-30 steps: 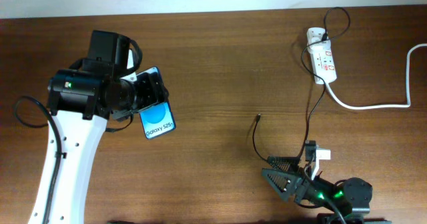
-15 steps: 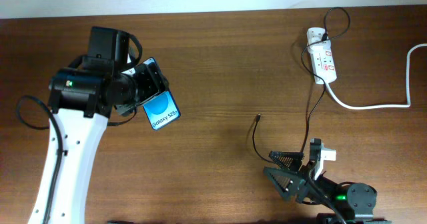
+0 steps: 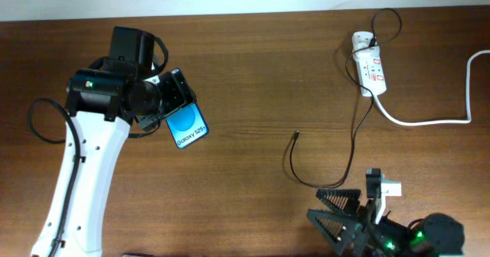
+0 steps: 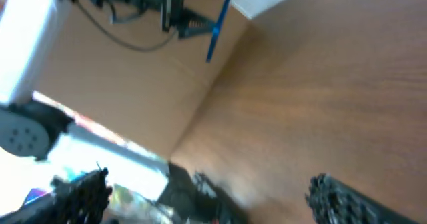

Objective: Plug charger to phone and switch on socket

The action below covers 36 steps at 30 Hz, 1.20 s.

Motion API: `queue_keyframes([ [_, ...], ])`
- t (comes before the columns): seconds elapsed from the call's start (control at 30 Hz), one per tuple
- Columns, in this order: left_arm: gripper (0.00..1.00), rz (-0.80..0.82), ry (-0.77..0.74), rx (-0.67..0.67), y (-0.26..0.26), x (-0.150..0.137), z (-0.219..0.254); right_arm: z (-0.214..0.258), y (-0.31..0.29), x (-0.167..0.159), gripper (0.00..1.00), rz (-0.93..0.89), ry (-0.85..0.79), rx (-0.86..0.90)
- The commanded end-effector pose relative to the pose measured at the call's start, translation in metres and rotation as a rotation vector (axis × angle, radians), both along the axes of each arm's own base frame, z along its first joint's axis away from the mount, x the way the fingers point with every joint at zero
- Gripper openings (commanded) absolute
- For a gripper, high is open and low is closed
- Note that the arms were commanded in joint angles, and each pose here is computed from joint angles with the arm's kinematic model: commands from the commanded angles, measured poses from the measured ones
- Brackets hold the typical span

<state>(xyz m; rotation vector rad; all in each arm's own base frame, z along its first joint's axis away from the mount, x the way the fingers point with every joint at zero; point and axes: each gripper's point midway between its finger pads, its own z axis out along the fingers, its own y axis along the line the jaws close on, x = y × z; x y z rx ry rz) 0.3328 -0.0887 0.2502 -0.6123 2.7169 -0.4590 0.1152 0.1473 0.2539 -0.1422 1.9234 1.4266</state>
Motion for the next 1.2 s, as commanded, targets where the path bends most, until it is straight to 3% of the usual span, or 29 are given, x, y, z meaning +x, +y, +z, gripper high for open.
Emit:
queue_keyframes([
  [0.0, 0.32, 0.004, -0.014, -0.024, -0.003, 0.000, 0.006, 0.010, -0.008, -0.003, 0.98, -0.037, -0.063, -0.170],
  [0.2, 0.32, 0.004, -0.013, -0.025, -0.003, 0.000, 0.006, 0.037, -0.036, -0.009, 0.98, -0.170, 0.021, -0.418],
  [0.6, 0.31, 0.029, 0.003, -0.084, -0.011, -0.001, 0.008, 0.037, -0.036, 0.005, 0.98, -0.167, -0.008, -0.424],
  [0.97, 0.31, 0.069, 0.015, -0.099, -0.011, -0.001, 0.008, -0.007, -0.017, 0.062, 0.98, -0.107, 0.052, -0.142],
  [1.17, 0.30, 0.084, -0.003, -0.095, -0.009, 0.004, 0.009, 0.007, -0.015, 0.077, 0.98, -0.118, -0.029, -0.074],
])
